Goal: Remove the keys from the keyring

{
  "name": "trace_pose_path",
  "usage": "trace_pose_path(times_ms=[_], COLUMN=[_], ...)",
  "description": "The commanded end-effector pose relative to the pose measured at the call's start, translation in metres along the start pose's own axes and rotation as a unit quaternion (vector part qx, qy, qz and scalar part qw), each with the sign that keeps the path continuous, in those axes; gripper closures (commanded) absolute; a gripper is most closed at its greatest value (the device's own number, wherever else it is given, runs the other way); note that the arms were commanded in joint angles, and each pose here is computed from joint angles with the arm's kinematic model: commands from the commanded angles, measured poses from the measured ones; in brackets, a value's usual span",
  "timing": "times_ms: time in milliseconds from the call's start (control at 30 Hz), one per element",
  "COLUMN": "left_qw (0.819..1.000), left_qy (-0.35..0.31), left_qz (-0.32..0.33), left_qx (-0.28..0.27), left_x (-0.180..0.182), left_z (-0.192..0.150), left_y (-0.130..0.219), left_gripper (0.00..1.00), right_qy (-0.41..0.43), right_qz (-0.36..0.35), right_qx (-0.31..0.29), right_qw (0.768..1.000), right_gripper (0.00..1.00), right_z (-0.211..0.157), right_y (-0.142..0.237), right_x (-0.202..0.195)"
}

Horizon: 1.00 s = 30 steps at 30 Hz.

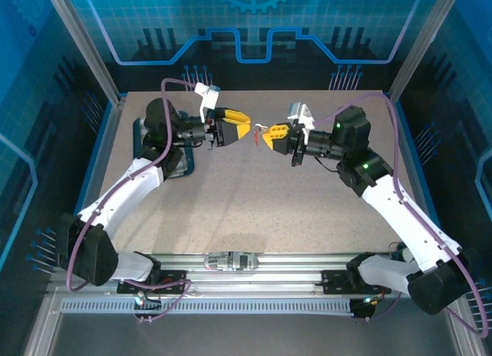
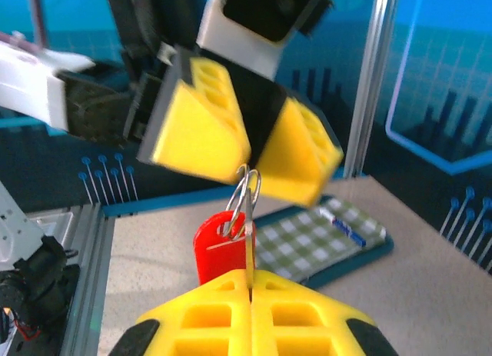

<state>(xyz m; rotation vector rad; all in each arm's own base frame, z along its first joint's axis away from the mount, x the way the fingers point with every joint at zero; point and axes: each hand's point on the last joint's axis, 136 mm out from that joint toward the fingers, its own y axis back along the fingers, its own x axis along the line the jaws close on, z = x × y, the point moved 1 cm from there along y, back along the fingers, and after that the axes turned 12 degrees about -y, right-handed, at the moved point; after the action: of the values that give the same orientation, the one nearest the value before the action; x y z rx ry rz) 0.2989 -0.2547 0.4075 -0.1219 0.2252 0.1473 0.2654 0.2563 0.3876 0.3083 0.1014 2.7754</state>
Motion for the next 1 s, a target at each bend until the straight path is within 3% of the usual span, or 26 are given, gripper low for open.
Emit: trace_pose_path(times_ms=[0,267,400,500,967], left_qw=[0.997,0.992,0.987,0.987,0.997], left_qy=[-0.042,-0.060,-0.099,-0.111,-0.066], left_qz=[0.062,0.113,0.125,0.114,0.017], left_qx=[0.002,0.020,0.018,0.022,0.027], left_x=[0.011,0.026,0.028,0.027,0.020], left_z=[-0.002,-0.012,-0.016,-0.018,-0.013], left_y=[0.009,0.014,0.017,0.014,-0.007], left_gripper=[0.57,0.54,0.51,0.44,0.44], right_qy=[-0.031,-0.078,-0.077,-0.082,-0.062], right_qz=[-0.040,-0.139,-0.119,-0.116,-0.087], right_qx=[0.053,0.115,0.110,0.111,0.109], right_qw=[0.997,0.981,0.984,0.984,0.988], right_gripper=[1.00,1.00,1.00,1.00,1.00], right_z=[-0.019,-0.036,-0.037,-0.037,-0.033], right_y=[-0.001,-0.002,-0.006,-0.008,-0.014], right_x=[-0.014,-0.051,-0.048,-0.048,-0.030])
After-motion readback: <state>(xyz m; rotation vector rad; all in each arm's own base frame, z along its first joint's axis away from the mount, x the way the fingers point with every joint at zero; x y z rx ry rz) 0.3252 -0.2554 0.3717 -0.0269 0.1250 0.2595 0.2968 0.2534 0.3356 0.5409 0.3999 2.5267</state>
